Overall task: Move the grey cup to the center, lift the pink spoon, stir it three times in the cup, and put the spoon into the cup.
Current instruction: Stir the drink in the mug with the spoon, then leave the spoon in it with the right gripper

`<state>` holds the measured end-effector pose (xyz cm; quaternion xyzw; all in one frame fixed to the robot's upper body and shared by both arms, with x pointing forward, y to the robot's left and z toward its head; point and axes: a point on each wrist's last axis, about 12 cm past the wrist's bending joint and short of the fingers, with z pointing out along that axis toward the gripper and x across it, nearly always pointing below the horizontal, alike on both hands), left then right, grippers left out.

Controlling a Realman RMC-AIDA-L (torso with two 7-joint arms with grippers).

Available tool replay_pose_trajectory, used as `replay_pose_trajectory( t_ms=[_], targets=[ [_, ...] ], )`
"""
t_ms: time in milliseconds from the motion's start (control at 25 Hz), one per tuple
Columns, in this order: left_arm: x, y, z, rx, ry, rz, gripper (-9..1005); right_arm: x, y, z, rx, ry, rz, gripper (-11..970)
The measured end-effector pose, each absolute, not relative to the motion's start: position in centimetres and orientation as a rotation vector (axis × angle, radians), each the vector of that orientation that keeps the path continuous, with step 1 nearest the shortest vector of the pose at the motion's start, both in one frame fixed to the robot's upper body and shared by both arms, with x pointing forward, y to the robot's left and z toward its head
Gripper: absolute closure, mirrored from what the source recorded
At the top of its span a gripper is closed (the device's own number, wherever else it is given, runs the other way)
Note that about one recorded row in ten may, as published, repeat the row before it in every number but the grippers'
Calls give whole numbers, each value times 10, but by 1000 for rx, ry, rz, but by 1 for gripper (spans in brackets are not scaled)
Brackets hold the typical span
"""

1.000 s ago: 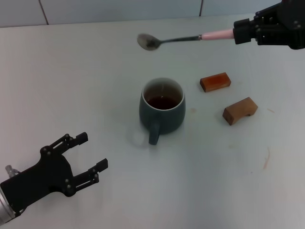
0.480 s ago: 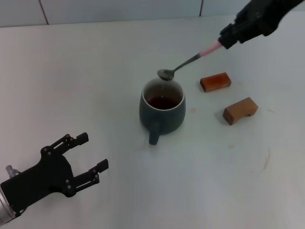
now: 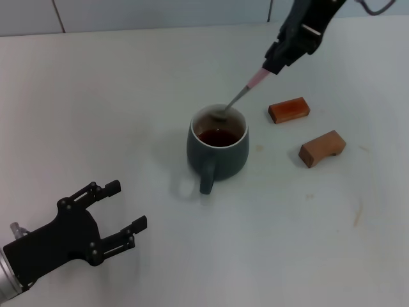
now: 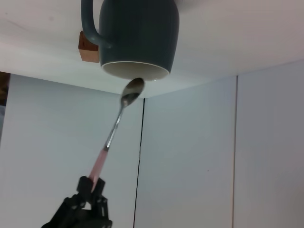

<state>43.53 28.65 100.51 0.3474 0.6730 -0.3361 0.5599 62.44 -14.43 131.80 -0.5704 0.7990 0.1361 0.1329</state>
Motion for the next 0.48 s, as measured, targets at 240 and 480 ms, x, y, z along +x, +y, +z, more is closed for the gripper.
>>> replay_pose_trajectory(
  t_ms=[240,480],
  targets=[
    [436,285,1005,826,1586,-796,175,631,-127,1306,-1701,2333,351,842],
    [436,285,1005,826,1587,-796,175,636,-112,1286,-1753,2354,308,842]
  ],
)
